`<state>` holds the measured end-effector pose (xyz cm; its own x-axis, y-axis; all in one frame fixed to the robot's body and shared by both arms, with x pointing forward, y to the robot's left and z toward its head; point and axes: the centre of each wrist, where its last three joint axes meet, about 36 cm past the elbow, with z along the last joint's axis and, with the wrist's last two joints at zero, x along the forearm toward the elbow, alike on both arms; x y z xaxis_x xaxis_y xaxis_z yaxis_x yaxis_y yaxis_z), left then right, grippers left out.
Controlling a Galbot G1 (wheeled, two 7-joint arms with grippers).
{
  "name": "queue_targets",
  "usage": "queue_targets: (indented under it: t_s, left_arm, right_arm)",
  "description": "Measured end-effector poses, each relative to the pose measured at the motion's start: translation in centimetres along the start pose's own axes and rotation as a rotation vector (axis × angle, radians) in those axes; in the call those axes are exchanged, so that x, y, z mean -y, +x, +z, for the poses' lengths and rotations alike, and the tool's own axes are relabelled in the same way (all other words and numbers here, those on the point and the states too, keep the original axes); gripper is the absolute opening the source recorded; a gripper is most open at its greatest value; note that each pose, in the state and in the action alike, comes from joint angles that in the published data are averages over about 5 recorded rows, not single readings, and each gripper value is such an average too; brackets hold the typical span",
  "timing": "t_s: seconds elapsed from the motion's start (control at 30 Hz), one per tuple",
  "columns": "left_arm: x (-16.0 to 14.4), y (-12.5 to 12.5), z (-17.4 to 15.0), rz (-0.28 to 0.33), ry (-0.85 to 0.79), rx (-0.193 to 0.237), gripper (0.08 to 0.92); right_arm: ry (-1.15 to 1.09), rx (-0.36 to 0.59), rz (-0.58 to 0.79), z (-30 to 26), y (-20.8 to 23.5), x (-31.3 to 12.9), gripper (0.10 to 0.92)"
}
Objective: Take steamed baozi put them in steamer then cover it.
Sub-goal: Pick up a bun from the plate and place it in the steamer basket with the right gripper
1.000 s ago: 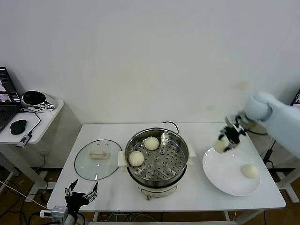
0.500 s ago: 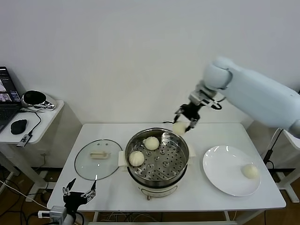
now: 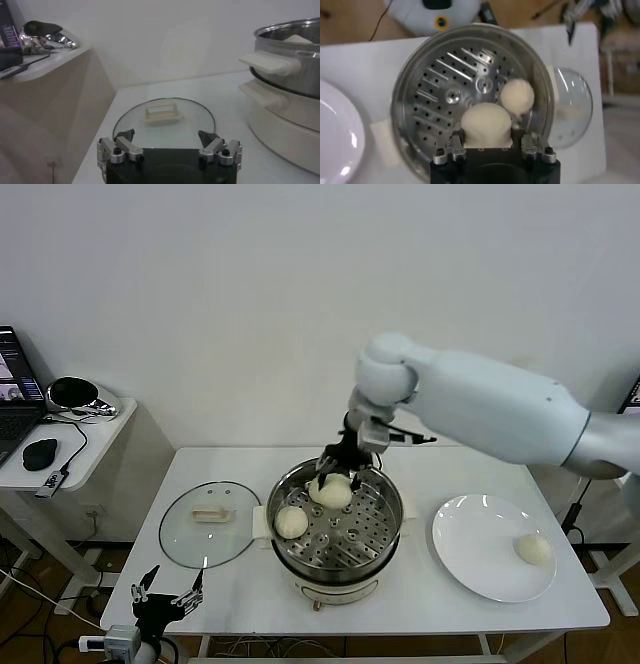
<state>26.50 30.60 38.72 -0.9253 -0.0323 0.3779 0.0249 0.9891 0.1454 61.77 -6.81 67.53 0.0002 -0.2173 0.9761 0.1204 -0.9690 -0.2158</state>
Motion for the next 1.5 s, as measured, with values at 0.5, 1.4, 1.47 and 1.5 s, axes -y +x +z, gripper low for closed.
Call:
queue_targets:
  t_s: [0.5, 1.4, 1.47, 1.5]
  left_arm:
    - [0.1, 0.0, 0.1, -0.001, 0.003, -0.001, 0.823]
    - [0.1, -0.2, 0.5, 0.002, 0.006, -0.011, 0.823]
    - [0.1, -0.2, 0.5, 0.002, 0.005, -0.011, 0.823]
    - [0.1, -0.2, 0.5, 0.003, 0.005, -0.011, 0.823]
  right_arm:
    - [0.169, 0.059, -0.048, -3.6, -4.9, 1.4, 0.579]
    - [0.084, 0.102, -0.044, -3.4, -6.9, 0.7, 0.8]
    - [0.062, 0.091, -0.04, -3.3, -6.1, 0.6, 0.817]
    - [0.047, 0.084, -0.037, -3.3, -5.6, 0.6, 0.82]
